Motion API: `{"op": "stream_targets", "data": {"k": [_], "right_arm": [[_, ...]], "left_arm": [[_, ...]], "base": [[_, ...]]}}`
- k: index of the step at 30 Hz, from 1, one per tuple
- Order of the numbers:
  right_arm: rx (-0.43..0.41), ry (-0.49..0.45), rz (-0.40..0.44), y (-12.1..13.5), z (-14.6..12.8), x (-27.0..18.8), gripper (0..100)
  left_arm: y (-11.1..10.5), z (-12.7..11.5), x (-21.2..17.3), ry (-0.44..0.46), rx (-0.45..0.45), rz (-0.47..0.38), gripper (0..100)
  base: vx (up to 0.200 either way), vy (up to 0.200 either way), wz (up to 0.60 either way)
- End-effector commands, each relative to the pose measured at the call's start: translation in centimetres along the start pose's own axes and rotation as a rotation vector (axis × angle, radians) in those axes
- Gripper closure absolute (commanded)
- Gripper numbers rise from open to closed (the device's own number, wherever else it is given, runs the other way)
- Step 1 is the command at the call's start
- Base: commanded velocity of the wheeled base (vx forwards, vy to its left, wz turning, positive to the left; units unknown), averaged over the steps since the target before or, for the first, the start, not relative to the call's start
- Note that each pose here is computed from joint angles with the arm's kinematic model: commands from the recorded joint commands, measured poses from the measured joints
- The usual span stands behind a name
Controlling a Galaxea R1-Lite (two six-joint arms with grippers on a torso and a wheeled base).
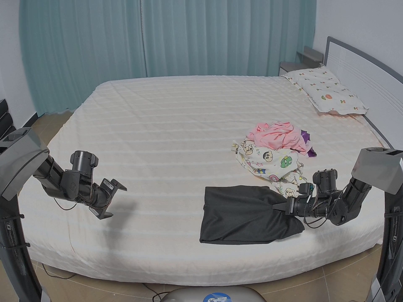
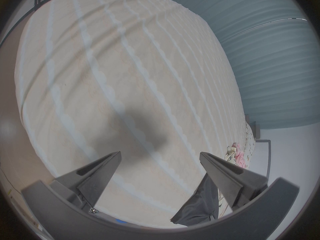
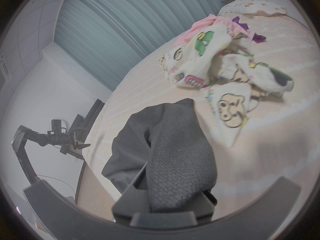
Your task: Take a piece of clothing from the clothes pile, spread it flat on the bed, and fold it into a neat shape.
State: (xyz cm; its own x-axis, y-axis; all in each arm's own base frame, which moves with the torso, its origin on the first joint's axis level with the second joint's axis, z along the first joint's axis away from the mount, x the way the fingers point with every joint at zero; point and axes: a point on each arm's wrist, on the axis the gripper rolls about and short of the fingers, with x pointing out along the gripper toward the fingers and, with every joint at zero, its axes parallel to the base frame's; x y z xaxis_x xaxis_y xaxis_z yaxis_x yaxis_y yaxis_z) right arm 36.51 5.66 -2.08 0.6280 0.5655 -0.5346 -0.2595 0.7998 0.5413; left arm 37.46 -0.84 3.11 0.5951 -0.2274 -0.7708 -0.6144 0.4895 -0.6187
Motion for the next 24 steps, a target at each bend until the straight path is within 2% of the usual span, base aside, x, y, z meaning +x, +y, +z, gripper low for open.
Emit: {"op": "stream_targets", "data": {"k": [1, 24], "right_arm": [[0.001, -0.005, -0.002, -0.1, 0.1, -0.1, 100], [0.023, -0.028, -0.051, -1.9, 0.3, -2.5, 100]], "left_arm": [[0.0, 0.0, 0.0, 0.001, -0.001, 0.001, 0], [0.0, 0.0, 0.0, 0.001, 0.000, 0.002, 0]], "base": [[0.000, -0.200, 0.00], [0.000, -0.200, 0.00]]}}
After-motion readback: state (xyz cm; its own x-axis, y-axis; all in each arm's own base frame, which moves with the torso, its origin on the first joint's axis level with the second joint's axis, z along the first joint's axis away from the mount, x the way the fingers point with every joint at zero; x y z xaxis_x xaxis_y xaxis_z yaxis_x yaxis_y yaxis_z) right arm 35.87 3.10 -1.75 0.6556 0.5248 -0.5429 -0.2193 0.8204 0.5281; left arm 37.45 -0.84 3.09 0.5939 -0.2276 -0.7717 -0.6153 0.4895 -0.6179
